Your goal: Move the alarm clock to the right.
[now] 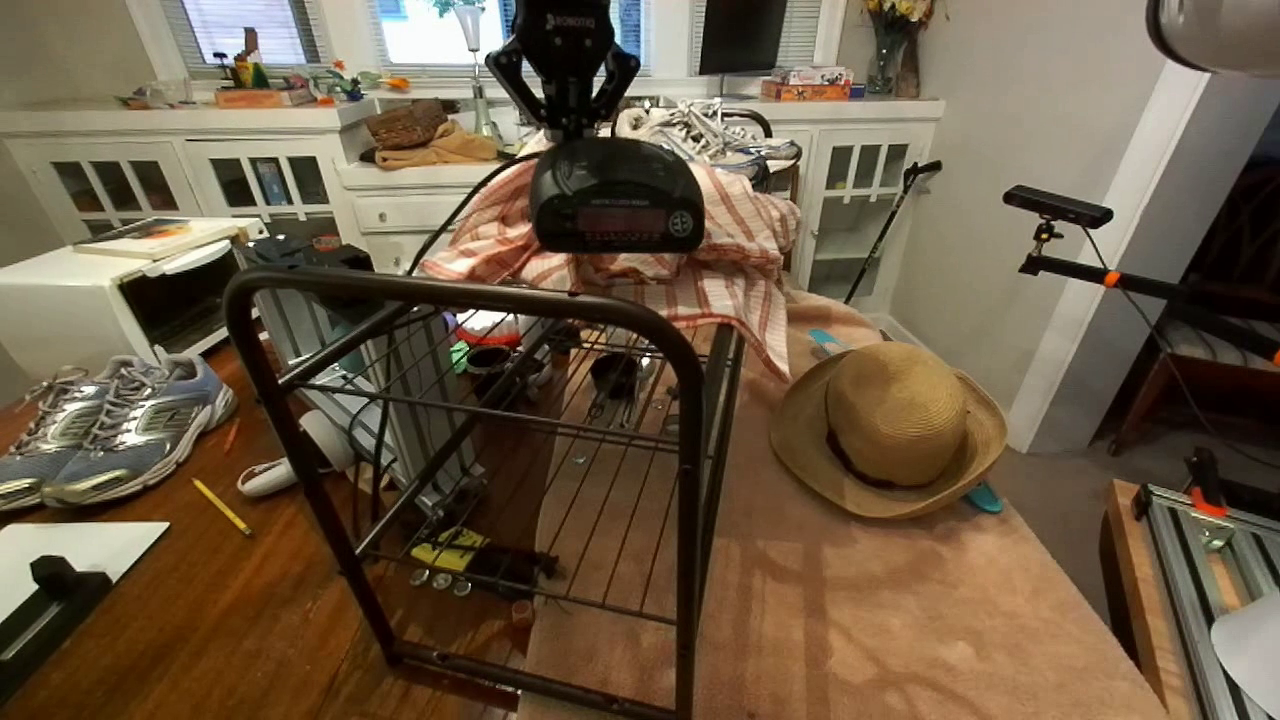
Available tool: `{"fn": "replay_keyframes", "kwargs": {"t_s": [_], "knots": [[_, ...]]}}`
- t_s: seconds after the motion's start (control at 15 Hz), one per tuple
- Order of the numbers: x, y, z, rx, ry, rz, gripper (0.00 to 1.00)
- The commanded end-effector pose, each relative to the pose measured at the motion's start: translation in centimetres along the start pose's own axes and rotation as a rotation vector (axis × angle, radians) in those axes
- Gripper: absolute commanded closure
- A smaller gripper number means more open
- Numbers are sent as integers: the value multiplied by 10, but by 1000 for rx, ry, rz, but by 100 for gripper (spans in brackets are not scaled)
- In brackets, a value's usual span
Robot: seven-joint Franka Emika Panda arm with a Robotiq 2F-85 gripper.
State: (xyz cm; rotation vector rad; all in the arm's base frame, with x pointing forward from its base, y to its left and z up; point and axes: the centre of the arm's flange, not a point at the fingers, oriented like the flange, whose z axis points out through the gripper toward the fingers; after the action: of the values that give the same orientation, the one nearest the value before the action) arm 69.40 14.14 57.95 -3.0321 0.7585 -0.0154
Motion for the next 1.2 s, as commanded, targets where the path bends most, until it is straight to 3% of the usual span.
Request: {"fn": "replay_keyframes", "kwargs": {"t_s": [0.0, 0.4, 0.73, 1.13], "knots": [[43, -23, -15, -12, -62, -74, 99], [58, -18, -16, -50, -140, -193, 99], [51, -18, -25, -96, -227, -370, 99], [49, -29, 13, -153, -155, -566, 99]]}}
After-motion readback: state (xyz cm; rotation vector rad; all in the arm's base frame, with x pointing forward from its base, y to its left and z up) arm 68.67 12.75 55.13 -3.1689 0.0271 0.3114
